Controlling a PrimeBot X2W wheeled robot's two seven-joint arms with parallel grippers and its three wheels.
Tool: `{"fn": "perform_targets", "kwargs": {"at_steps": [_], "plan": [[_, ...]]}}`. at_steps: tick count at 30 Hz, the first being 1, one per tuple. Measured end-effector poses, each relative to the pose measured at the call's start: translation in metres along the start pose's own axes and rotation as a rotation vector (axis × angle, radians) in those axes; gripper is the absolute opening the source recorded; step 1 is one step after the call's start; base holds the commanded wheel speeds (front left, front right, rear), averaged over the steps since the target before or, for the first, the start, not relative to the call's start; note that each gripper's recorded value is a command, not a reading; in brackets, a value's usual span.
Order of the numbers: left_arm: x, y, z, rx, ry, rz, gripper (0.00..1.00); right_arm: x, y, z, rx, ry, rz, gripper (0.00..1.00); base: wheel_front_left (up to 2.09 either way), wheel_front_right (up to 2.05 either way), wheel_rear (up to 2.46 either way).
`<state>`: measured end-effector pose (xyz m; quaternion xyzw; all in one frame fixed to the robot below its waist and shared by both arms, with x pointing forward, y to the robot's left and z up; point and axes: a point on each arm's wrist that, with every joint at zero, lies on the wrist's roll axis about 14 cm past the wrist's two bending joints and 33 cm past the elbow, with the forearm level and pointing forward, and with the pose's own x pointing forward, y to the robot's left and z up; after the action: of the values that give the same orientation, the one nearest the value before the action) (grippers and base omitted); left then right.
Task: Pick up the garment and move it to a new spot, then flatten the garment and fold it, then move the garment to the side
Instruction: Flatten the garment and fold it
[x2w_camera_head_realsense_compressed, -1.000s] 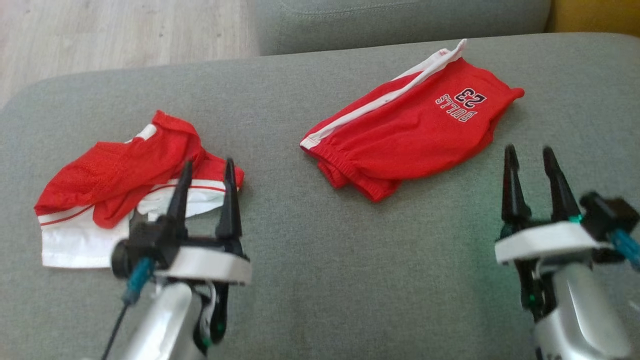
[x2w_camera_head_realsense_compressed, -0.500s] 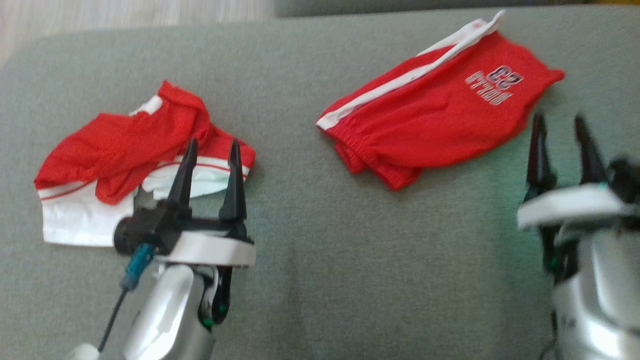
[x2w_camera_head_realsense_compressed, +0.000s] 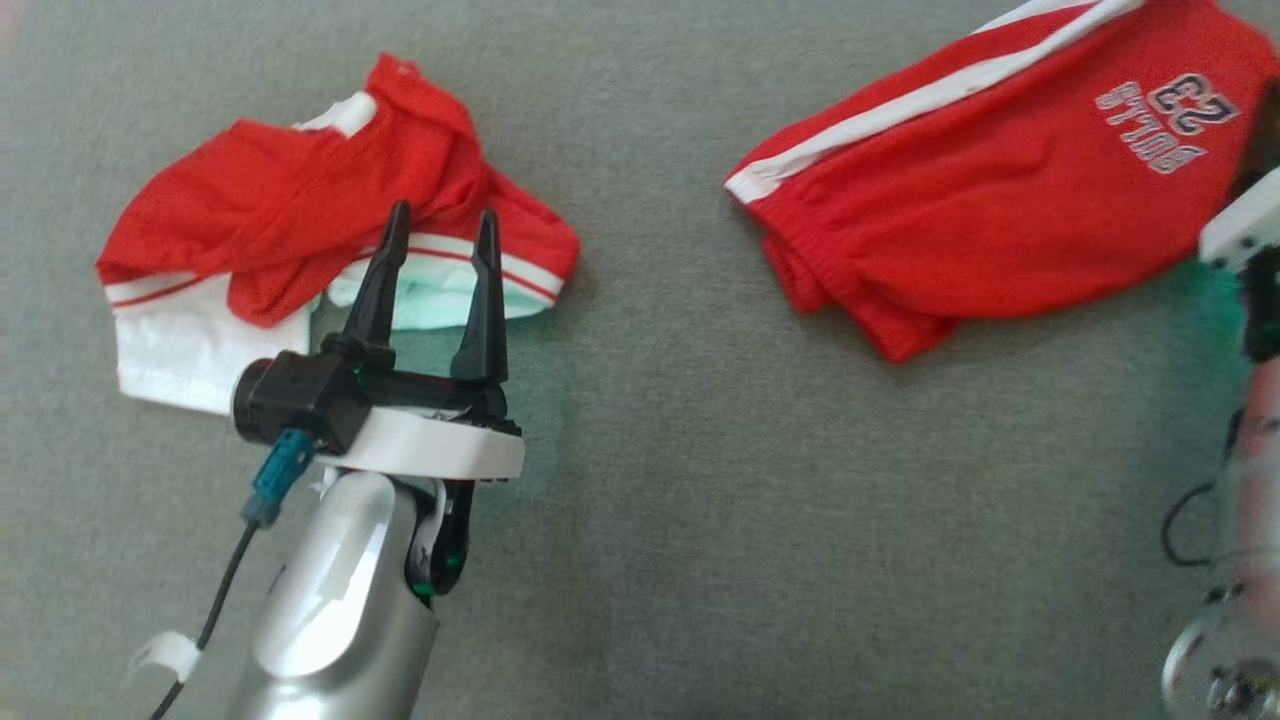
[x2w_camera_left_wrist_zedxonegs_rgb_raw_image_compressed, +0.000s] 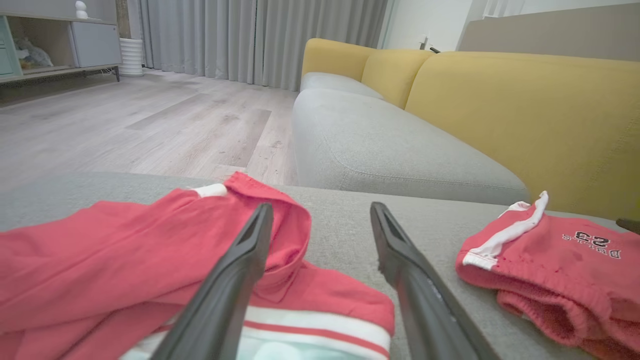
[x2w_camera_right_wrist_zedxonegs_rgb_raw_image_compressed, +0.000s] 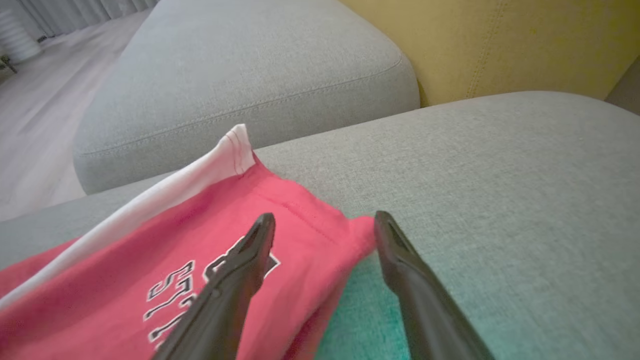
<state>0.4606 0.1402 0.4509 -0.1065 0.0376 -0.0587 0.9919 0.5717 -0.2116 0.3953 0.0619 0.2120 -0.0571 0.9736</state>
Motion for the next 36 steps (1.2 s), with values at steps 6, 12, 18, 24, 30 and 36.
{"fn": "perform_targets", "kwargs": {"at_steps": [6,12,18,24,30,36], "plan": [[-0.003,0.009,-0.011,0.002,0.032,0.026,1.00,0.020,0.002,-0.033,-0.033,0.144,-0.017,1.00,0.00,0.00,0.00],[-0.003,0.013,-0.016,0.002,0.045,0.040,1.00,0.033,0.001,-0.031,-0.048,0.192,-0.017,1.00,0.00,0.00,0.00],[-0.001,0.007,-0.014,-0.003,0.036,0.023,1.00,0.030,0.008,-0.029,-0.005,0.182,0.008,0.00,0.00,0.00,0.00],[0.000,-0.002,-0.005,-0.006,0.014,0.003,1.00,0.017,0.004,-0.017,0.076,0.103,0.008,0.00,0.00,0.00,0.00],[-0.003,-0.013,0.012,-0.011,-0.029,-0.021,1.00,-0.009,-0.017,0.005,0.172,-0.013,-0.027,0.00,0.00,0.00,0.00],[-0.016,-0.026,0.014,-0.020,-0.029,-0.046,1.00,-0.049,-0.075,-0.001,0.245,-0.064,-0.138,0.00,0.00,0.00,0.00]]}}
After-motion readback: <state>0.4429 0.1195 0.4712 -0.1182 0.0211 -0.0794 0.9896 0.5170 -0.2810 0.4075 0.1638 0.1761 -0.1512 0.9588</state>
